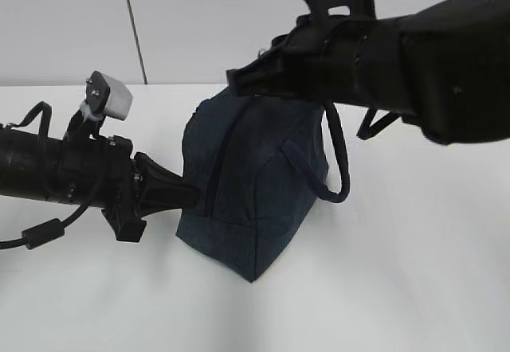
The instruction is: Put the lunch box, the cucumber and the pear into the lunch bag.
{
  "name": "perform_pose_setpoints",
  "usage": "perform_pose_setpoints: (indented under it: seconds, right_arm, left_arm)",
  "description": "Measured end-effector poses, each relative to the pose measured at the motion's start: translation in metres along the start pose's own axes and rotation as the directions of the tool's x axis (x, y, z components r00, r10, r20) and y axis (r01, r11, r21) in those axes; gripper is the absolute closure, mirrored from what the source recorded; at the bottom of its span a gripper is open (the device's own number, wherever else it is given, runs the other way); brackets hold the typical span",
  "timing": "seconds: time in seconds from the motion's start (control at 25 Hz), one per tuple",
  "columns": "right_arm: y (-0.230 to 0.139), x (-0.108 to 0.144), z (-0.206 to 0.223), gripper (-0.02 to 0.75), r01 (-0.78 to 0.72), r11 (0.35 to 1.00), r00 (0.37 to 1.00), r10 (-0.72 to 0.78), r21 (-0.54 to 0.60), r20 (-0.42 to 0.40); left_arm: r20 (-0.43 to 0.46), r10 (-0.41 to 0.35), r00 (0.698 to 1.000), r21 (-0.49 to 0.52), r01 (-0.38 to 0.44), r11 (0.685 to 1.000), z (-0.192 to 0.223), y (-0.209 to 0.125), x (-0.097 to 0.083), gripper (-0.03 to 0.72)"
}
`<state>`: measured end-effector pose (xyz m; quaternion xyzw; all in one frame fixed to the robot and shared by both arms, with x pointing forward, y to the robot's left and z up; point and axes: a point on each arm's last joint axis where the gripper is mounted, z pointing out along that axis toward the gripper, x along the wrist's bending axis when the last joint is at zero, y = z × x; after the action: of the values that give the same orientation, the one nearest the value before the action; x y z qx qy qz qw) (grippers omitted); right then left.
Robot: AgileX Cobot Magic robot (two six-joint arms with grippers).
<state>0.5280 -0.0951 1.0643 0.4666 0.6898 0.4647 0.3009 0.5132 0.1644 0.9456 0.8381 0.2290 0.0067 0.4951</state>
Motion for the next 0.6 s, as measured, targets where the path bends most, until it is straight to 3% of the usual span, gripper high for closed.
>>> perform_pose_setpoints:
  seconds: [0.6]
  right_arm:
    - [0.004, -0.102, 0.084, 0.738, -0.180, 0.983, 0.982, 0.177, 0.043, 0.060]
  left_arm:
    - [0.004, 0.025, 1.000, 0.030, -0.025, 0.999, 0.000, -0.003, 0.000, 0.685]
